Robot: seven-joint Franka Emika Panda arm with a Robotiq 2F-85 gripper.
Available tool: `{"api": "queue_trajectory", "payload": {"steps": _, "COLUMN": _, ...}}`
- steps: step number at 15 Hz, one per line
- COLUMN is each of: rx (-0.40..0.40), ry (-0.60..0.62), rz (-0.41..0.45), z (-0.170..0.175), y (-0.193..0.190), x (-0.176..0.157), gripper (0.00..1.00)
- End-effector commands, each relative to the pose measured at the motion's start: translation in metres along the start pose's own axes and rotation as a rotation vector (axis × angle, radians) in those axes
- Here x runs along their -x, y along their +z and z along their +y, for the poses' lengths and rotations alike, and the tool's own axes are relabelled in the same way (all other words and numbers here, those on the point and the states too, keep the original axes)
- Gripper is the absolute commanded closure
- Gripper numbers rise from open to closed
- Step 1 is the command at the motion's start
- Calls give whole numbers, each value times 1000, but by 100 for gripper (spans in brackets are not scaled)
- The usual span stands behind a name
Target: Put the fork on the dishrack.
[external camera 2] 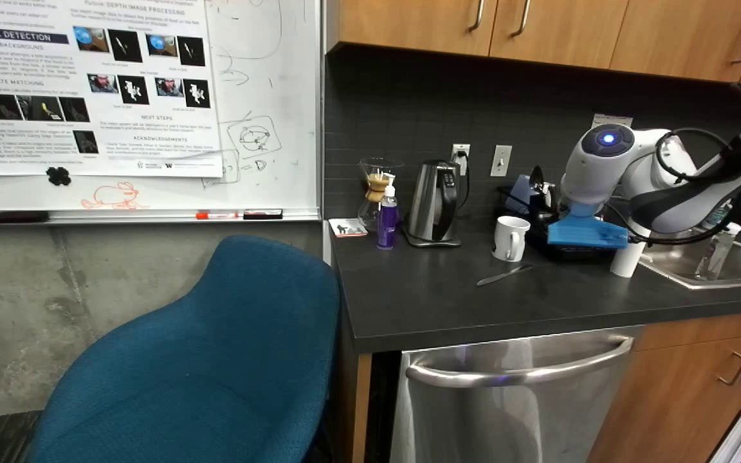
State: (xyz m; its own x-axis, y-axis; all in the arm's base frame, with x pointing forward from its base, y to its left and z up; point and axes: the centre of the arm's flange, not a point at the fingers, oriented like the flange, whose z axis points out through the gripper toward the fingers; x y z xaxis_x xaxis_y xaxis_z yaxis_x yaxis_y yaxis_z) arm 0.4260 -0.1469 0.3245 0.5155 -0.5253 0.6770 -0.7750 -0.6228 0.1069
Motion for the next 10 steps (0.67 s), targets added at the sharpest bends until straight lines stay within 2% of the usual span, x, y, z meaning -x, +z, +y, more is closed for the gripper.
{"api": "queue_trajectory", "payload": {"steps": 1, "rx": -55, "ry": -90, "rz": -166, "z": 20, "y": -39, "x": -12, "gripper": 24}}
{"api": "queue_trajectory", "payload": {"steps": 4, "rx": -53, "ry": -148, "rz": -288, "z": 23, "y": -39, "x": 3, "gripper": 4}}
{"api": "queue_trajectory", "payload": {"steps": 6, "rx": -46, "ry": -196, "rz": -390, "z": 23, "y": -41, "x": 12, "gripper": 0}}
{"api": "queue_trajectory", "payload": {"steps": 10, "rx": -43, "ry": -306, "rz": -555, "z": 15, "y": -60, "x": 25, "gripper": 0}}
